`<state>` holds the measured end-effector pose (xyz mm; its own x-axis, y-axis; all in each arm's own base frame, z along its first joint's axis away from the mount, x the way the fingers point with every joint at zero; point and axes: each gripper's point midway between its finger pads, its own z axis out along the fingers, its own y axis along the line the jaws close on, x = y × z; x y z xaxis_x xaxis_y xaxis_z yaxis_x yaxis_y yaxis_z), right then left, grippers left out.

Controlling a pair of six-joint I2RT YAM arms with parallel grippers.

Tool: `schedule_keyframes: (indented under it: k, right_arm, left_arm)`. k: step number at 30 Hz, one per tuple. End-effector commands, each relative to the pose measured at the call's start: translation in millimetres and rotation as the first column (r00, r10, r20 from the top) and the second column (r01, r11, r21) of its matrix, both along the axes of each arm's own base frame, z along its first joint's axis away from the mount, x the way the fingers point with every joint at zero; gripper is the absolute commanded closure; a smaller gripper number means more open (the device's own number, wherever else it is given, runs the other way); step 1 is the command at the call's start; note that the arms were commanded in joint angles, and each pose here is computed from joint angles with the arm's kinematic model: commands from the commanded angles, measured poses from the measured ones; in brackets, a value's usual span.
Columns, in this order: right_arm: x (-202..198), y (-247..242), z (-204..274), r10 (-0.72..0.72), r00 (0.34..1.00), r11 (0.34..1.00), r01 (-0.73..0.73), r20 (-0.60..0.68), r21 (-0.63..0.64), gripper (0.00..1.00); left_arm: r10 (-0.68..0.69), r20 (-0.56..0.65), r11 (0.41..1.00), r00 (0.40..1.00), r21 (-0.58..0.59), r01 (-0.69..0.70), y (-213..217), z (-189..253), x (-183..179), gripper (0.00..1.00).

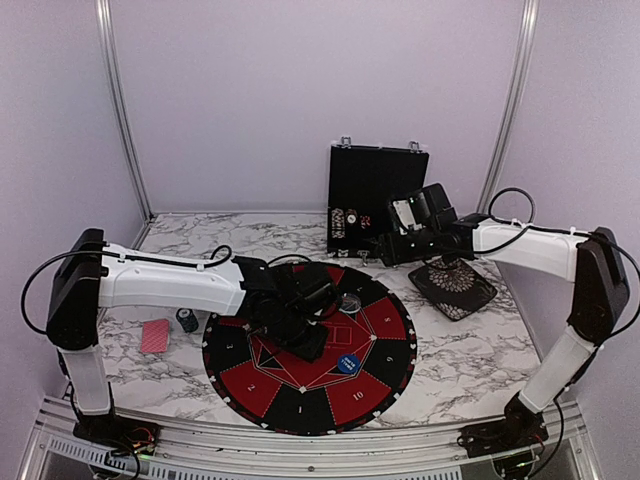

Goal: Distribute texas hold em gaming equipment
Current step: Place the poker chips pile at the small blind area.

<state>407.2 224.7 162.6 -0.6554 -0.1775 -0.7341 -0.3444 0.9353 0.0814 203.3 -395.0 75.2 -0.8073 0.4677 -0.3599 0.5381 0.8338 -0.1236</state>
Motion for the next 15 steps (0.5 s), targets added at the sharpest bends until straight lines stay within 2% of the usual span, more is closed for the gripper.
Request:
schedule_keyframes:
  k: [1,15]
  right_arm:
    - [2.9,-8.3,27.7,-0.021,0.998,1.000,0.021,0.061,0.010,0.31]
    - [0.8,-11.9,35.5,-0.027,0.996,1.000,0.026,0.081,0.008,0.31]
  left_arm:
    - [-0.016,-0.002,1.000,1.000,-0.015,0.016,-20.5,-10.0,-18.6,0.69]
    - [-0.102,0.002,0.995,0.995,0.013,0.102,-53.1,-33.0,-64.9,0.69]
